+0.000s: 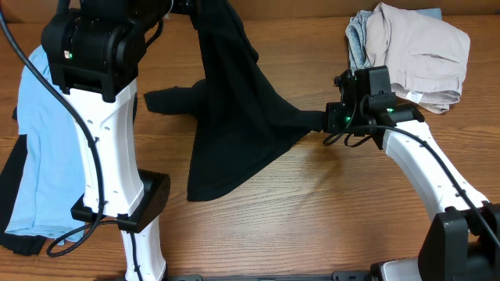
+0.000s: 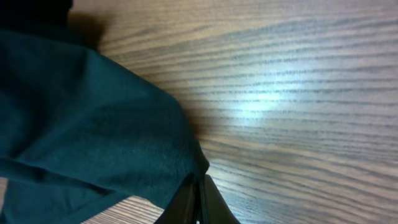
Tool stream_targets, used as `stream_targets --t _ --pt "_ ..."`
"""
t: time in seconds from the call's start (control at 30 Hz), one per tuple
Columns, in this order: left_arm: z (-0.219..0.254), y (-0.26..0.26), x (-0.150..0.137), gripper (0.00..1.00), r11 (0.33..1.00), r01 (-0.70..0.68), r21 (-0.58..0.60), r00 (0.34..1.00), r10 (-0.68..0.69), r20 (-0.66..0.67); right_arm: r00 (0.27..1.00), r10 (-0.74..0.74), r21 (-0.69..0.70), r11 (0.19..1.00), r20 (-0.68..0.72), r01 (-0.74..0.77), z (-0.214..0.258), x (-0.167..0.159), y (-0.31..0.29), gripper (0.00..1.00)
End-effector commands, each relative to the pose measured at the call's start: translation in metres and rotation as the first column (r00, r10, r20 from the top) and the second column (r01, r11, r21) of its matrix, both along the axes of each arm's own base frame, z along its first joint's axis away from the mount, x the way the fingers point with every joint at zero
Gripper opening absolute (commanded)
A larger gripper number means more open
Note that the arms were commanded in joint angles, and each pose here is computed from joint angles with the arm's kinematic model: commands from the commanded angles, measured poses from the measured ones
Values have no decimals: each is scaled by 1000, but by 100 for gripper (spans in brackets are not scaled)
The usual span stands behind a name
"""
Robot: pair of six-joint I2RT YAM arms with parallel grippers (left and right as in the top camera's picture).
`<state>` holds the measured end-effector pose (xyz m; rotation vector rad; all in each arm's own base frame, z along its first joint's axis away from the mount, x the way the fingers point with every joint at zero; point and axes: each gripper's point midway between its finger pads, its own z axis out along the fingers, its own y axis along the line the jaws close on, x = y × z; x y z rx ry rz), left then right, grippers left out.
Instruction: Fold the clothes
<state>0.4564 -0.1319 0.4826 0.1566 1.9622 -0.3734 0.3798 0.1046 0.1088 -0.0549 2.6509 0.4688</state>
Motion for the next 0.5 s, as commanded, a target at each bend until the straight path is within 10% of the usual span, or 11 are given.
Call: stream_targets --t 0.0,0.47 --pt "24 9 -15 4 1000 -22 -12 998 22 62 1000 -4 -8 1000 1 4 -4 1 -2 4" --pt "-1 7 -8 4 1000 -21 9 1000 21 -23 956 -142 -39 990 -256 136 -56 -42 -17 4"
